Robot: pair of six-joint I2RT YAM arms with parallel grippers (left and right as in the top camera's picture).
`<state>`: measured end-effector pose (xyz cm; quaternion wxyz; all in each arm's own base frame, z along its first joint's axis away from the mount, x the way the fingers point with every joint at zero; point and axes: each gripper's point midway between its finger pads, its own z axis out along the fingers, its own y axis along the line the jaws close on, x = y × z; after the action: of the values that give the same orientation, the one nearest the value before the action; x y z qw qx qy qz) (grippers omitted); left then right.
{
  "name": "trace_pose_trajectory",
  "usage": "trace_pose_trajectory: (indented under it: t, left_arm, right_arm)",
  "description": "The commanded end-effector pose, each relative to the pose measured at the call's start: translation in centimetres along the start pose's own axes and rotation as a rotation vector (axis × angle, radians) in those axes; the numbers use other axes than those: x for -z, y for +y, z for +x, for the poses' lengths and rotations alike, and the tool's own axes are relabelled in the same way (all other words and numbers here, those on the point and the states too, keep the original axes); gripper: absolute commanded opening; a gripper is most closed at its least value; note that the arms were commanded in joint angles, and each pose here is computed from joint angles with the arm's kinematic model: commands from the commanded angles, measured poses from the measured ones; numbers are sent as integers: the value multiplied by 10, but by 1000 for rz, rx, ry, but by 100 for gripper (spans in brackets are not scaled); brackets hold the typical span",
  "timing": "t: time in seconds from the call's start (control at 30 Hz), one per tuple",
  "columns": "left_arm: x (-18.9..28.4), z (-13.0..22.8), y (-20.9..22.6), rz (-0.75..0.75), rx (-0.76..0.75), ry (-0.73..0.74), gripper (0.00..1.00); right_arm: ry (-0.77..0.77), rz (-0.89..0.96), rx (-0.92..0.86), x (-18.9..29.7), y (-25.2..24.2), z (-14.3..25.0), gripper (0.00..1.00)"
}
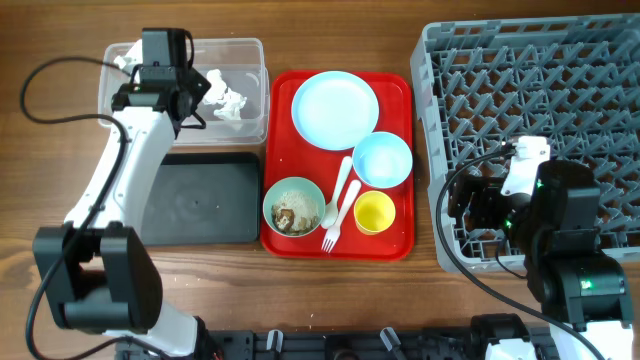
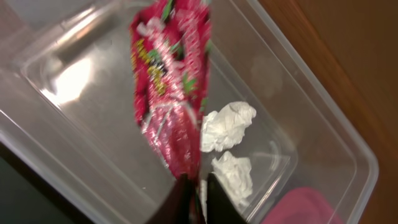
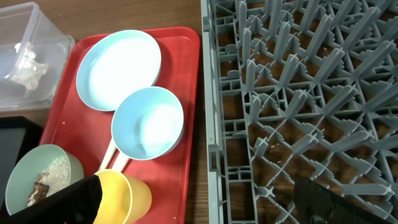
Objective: Sort waste into correct bins and load items into the dishwasher rack
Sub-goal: 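Drop the red wrapper into the clear bin, then grasp the rim of the green bowl with the left gripper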
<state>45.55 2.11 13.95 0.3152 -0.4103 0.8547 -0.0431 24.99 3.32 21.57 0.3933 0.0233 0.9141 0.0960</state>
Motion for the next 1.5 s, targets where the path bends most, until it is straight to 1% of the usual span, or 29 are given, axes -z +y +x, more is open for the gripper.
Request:
trace_pose_trajectory:
  t: [0.0,0.03,0.07,0.1,0.13,0.17,0.23,0.3,0.33,0.37,0.43,0.53,0.6,0.63,0.67,0.7,0.83,0.9,1.0,1.03,1.1,1.2,1.3,1.33,1.4,1.43,1.47]
  left_arm:
    - [-18,1,0,3,150,12,17]
    - [-19,0,-1,8,151,9,17]
    - [-19,0,-2,10,145,7,21]
    - [-19,-1,-2,13,140,6,44]
    - [-19,0,-3,18,136,11,52]
    - [-17,2,-9,49,82,29,58]
    - [-8,6,-22,120,2,61,59]
    - [12,13,-36,192,-109,88,61]
    - [23,17,-39,202,-148,92,64]
    - [36,25,-43,215,-202,99,71]
    - [56,47,-51,233,-318,127,72]
    - [78,106,-57,225,-445,241,72]
    - [87,148,-56,201,-534,325,75]
    - [90,164,-55,189,-559,357,78]
    - [95,188,-53,170,-584,401,78]
    - [97,209,-53,152,-596,436,77]
    - [97,262,-53,122,-680,498,73]
    - [90,292,-46,69,-690,533,59]
    - [79,316,-36,12,-715,567,55]
    - [77,319,-34,0,-718,572,54]
    - [71,322,-30,-22,-725,576,50]
    - [62,325,-22,-60,-737,580,50]
    - [55,330,-14,-95,-747,593,44]
    - [53,332,-12,-104,-749,597,37]
    - [51,332,-12,-106,-750,597,17]
    - [51,333,-13,-102,-749,595,14]
    - [51,332,-13,-102,-749,594,13]
  right_arm:
    - [-22,16,-7,4,-2,-8,100]
    - [-24,16,-6,4,-2,-8,100]
    - [-25,16,-6,4,-2,-9,100]
    - [-25,16,-6,4,-2,-9,100]
    - [-25,16,-6,4,-2,-9,100]
    - [-25,16,-6,4,-2,-9,100]
    - [-25,16,-6,4,-2,-9,100]
    - [-26,16,-5,4,-2,-9,100]
    - [-26,16,-6,4,-2,-9,100]
    - [-25,16,-6,4,-2,-9,100]
    - [-25,16,-6,4,-2,-9,100]
    - [-18,17,-7,2,-2,-8,100]
    - [-11,18,-8,1,-3,-7,100]
    - [-10,18,-8,0,-3,-7,100]
    - [-7,19,-8,0,-3,-7,100]
    - [-7,19,-8,0,-3,-7,100]
    - [-5,19,-9,0,-3,-7,100]
    - [-3,19,-8,0,-3,-6,100]
    - [-1,19,-9,0,-3,-5,100]
    - [0,20,-10,0,-3,-5,100]
    - [3,20,-9,0,-3,-5,100]
    - [6,21,-10,0,-3,-4,100]
    - [3,20,-9,0,-3,-5,100]
    - [3,20,-10,0,-3,-4,100]
    - [4,21,-10,0,-3,-4,100]
    - [5,20,-10,0,-3,-4,100]
    - [6,21,-10,0,-3,-4,100]
